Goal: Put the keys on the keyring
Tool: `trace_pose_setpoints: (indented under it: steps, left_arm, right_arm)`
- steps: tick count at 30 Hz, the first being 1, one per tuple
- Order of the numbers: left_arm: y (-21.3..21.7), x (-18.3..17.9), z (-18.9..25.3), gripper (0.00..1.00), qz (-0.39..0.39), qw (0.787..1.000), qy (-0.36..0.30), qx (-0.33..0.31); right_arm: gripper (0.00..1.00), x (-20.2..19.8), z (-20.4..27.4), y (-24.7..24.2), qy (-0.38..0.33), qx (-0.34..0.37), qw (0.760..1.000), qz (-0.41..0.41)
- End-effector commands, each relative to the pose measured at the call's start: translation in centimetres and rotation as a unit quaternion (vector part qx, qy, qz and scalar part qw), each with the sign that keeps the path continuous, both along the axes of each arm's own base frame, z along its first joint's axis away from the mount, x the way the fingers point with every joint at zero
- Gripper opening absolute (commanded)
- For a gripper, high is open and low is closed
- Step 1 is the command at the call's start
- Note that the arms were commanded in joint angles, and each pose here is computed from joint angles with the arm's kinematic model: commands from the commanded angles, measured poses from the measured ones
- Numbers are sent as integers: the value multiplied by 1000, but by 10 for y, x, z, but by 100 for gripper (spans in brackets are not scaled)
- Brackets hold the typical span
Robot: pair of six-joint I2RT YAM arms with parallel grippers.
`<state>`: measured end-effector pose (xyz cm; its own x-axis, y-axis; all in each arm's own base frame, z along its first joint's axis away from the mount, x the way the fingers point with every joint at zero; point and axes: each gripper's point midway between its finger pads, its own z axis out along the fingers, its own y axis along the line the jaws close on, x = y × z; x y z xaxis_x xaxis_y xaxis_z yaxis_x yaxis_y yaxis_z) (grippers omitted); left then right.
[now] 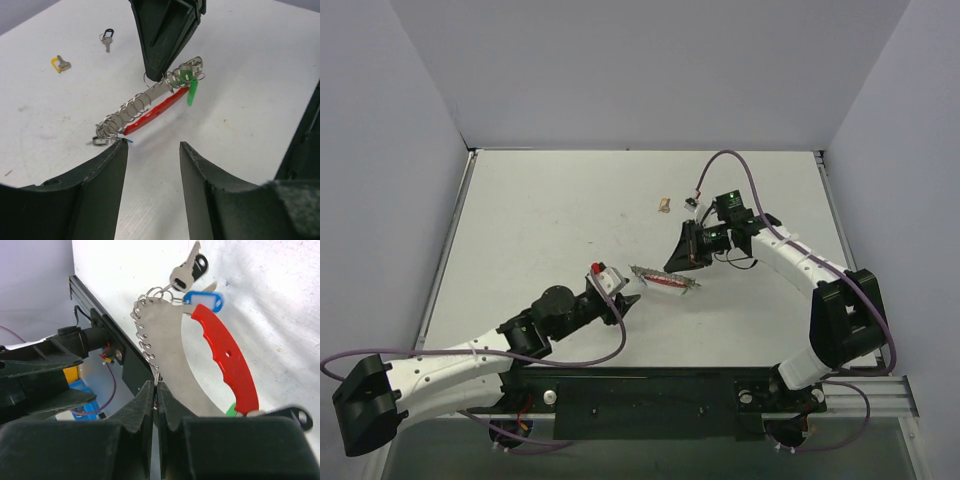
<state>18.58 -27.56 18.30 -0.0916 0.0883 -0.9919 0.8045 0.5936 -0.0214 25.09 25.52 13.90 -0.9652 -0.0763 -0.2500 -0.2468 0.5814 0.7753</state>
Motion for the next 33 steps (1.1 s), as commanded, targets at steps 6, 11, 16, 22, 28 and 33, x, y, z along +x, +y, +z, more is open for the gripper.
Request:
trace_pose_setpoints:
  steps: [6, 11, 16, 22, 28, 33]
  left_arm:
    - [-24, 24, 22, 51, 18, 999, -43, -20]
    - [-39, 19, 33, 52, 5, 995, -8, -101]
    - [-51, 20, 40, 57, -18, 993, -23, -113]
    - [-66, 35, 32, 57, -17, 994, 12, -108]
    - [-62, 44, 34, 57, -9, 986, 71, -151]
    - [-58, 49, 41, 55, -39, 973, 118, -195]
  right_arm:
    - [0, -5, 27, 3, -23, 61, 998, 10]
    - [0, -1, 26, 1, -22, 71, 997, -9]
    - [0, -1, 28, 1, -24, 77, 997, -10]
    - [0, 0, 32, 2, -23, 87, 996, -19]
    - [0, -1, 33, 0, -21, 91, 995, -26]
    - [0, 3, 35, 1, -29, 95, 995, -30]
